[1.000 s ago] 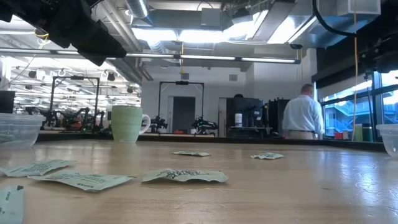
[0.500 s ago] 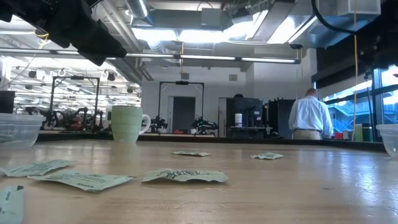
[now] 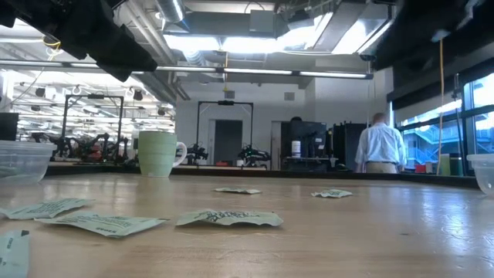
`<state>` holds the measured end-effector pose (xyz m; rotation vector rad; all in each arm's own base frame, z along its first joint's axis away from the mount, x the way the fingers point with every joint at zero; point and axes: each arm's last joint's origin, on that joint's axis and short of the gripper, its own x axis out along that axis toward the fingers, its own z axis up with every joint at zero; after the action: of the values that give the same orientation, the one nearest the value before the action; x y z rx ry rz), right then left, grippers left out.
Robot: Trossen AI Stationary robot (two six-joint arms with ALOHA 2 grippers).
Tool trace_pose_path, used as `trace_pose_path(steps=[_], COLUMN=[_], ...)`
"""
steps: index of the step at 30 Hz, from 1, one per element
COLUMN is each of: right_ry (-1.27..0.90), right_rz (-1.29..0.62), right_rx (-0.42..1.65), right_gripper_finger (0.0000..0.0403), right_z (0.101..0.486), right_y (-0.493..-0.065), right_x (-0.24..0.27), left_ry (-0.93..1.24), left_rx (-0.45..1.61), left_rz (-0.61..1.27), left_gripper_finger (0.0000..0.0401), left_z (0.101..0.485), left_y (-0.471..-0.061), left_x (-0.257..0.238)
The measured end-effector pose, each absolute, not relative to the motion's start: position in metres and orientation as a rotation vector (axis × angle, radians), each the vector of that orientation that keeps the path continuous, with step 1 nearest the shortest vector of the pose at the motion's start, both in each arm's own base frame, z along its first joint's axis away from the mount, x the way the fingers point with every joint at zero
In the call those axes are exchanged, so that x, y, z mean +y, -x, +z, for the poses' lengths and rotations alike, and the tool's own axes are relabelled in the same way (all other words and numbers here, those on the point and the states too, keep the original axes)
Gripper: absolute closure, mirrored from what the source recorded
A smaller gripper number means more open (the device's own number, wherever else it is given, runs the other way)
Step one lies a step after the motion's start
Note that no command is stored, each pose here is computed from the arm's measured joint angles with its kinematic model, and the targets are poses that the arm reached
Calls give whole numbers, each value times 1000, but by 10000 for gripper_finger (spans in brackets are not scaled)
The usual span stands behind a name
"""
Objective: Pick and place items into bin
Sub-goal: Put the white stevia packet into the right transparent bin
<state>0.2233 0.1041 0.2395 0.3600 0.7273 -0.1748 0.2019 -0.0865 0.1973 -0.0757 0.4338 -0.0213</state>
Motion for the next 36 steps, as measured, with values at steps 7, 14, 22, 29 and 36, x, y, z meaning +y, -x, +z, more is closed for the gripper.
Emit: trace_pose_path(steps=[7, 14, 22, 29, 36], right_ry=[-108, -51, -70, -92, -102], right_rz=[-95, -136, -169, -159, -179], right_rx=[786, 859, 959, 1037, 1054], right_gripper_finger=[330, 333, 333, 333, 355], right_z=[208, 172, 141, 120, 116], right_y=[-258, -281, -291, -296, -298], right_x=[96, 88, 80, 74, 70], left_ry=[86, 91, 89, 84, 80], left_rx=[436, 440, 448, 458, 468], left_rz=[-26, -43, -48, -46, -44], left_gripper_finger=[326, 326, 326, 326, 326], left_z=[197, 197, 197, 196, 195], left_y=[-202, -202, -201, -201, -201], left_x=[-87, -87, -87, -87, -87])
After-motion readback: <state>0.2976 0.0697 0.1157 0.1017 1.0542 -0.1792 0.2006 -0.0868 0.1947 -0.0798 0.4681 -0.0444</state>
